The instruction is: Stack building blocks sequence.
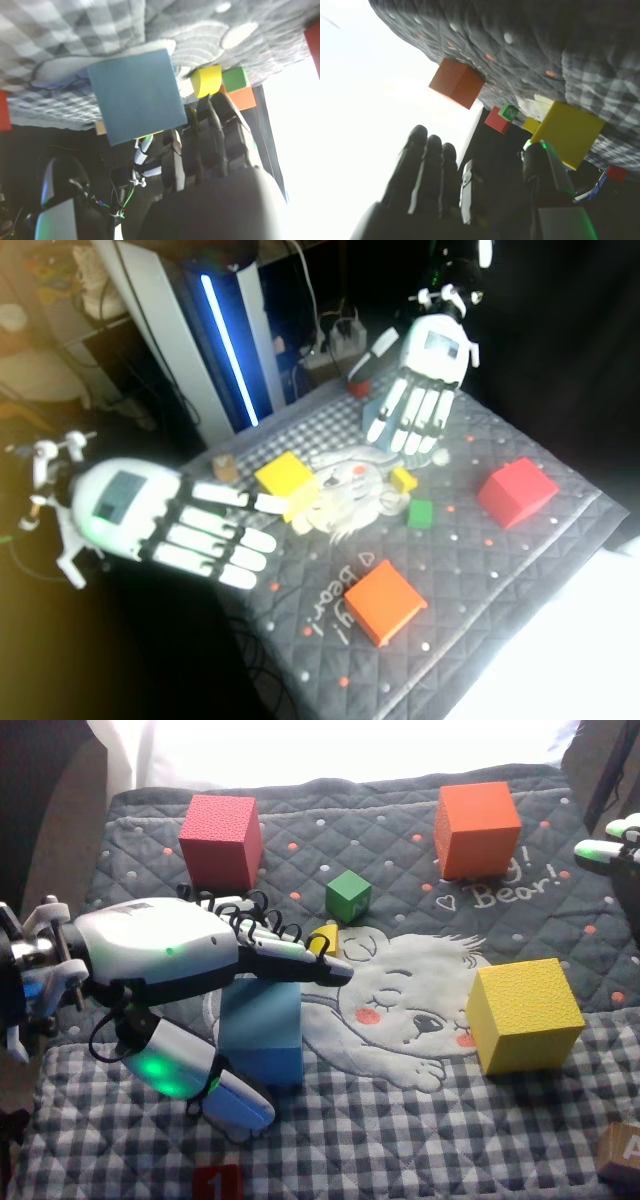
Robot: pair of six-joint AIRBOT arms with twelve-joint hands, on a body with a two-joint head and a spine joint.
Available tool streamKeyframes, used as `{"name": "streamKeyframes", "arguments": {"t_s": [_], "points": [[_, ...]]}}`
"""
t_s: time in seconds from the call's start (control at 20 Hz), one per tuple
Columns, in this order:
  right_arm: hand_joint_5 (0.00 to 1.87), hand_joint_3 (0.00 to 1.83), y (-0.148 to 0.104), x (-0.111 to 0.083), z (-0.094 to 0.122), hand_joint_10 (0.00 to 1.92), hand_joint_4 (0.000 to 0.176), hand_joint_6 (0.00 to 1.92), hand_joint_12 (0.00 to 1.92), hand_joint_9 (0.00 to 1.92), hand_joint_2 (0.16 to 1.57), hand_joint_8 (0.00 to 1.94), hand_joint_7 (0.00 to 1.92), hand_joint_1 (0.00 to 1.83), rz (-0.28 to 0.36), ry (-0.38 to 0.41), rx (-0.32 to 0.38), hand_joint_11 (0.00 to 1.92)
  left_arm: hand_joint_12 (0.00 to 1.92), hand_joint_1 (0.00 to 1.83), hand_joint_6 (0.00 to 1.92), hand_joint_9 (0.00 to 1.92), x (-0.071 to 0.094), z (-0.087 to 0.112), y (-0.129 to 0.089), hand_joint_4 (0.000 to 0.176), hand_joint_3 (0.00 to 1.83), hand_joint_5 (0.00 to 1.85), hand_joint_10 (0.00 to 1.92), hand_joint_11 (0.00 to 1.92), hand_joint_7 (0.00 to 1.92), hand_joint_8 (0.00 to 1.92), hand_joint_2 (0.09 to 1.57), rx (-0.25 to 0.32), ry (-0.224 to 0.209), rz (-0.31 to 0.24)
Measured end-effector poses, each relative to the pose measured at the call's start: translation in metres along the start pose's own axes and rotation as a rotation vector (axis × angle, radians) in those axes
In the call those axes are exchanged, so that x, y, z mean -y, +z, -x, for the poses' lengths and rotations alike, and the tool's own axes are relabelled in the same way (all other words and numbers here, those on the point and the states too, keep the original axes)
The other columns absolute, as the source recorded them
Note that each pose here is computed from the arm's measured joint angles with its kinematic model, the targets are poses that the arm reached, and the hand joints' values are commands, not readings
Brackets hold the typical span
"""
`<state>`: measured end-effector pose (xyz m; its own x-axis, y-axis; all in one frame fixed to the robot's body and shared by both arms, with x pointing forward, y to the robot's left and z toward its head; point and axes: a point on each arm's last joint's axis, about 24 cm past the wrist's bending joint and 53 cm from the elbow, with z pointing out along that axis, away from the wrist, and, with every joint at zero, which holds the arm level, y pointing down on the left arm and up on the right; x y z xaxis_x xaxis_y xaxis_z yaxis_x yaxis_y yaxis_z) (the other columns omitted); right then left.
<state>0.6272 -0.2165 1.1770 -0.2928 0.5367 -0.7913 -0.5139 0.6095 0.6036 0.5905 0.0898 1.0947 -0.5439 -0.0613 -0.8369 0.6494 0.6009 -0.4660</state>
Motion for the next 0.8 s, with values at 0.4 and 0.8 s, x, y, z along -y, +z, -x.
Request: {"name": "streamKeyframes", "arguments": {"t_s": [0.4, 0.8], "points": [[0.15, 0.01, 0.000, 0.000, 0.000, 0.01, 0.134, 0.00, 0.07, 0.18, 1.22, 0.01, 0.17, 0.92, 0.000, 0.000, 0.000, 0.18, 1.38, 1.36, 0.73, 0.81, -0.009, 0.012, 0.002, 0.000, 0.00, 0.93, 1.48, 0.72, 0.83, 1.33, 1.17, 0.043, -0.025, 0.023], [0.17, 0.00, 0.000, 0.000, 0.000, 0.01, 0.090, 0.00, 0.09, 0.23, 1.24, 0.01, 0.21, 0.90, 0.000, 0.000, 0.000, 0.24, 1.54, 1.35, 0.79, 0.90, -0.022, 0.134, -0.016, 0.000, 0.00, 1.05, 1.34, 0.74, 0.89, 1.10, 1.12, 0.336, 0.007, 0.037]]}}
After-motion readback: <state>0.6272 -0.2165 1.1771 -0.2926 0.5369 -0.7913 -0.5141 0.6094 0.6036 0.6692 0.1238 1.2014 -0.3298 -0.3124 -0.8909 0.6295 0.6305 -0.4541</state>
